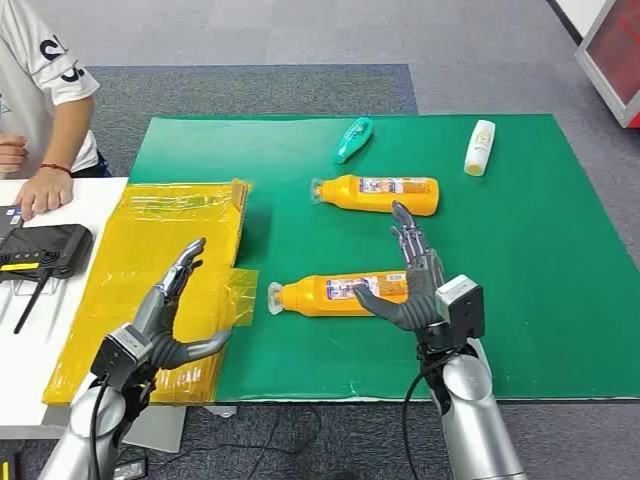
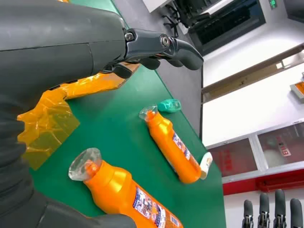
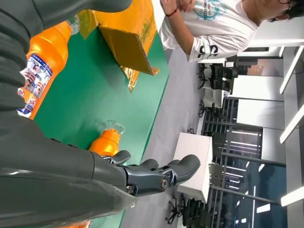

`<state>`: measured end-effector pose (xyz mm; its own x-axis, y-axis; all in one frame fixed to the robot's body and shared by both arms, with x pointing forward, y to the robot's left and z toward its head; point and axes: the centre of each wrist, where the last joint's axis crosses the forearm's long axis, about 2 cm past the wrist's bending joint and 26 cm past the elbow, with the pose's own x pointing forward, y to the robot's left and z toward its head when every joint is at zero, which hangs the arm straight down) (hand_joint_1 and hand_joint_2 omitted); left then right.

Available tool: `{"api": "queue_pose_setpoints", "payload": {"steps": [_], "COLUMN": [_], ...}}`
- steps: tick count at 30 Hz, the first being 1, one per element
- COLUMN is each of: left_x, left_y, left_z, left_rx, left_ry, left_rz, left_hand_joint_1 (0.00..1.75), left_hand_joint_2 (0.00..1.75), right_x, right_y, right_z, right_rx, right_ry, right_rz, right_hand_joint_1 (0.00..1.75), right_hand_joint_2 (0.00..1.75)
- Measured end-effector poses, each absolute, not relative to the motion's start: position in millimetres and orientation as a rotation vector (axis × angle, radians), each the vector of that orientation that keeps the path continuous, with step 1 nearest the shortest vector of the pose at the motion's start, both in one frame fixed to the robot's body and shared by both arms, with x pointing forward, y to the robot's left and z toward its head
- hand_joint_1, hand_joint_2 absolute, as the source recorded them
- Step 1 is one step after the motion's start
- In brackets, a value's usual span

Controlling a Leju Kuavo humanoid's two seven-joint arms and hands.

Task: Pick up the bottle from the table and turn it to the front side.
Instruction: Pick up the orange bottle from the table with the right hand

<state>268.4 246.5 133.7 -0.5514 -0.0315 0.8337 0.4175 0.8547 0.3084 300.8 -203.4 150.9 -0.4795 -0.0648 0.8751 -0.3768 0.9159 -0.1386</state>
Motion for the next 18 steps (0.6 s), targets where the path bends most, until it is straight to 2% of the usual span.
{"api": "queue_pose_setpoints", "payload": {"steps": [18], "left_x": [269.5], "left_y": [246.5], "left_z": [134.5], "left_rx": [-0.279], "left_ry": [-2.084], "left_rz": [-0.601], "left_hand_joint_1": [0.0], "left_hand_joint_2": [1.75], "right_x": [303.4], "right_y": [-202.5], "right_z": [150.2], "right_rx": [0.234], "right_ry": [-2.034], "right_rz": [0.444], "right_hand_joint_1": [0.0], "right_hand_joint_2": [1.75]}}
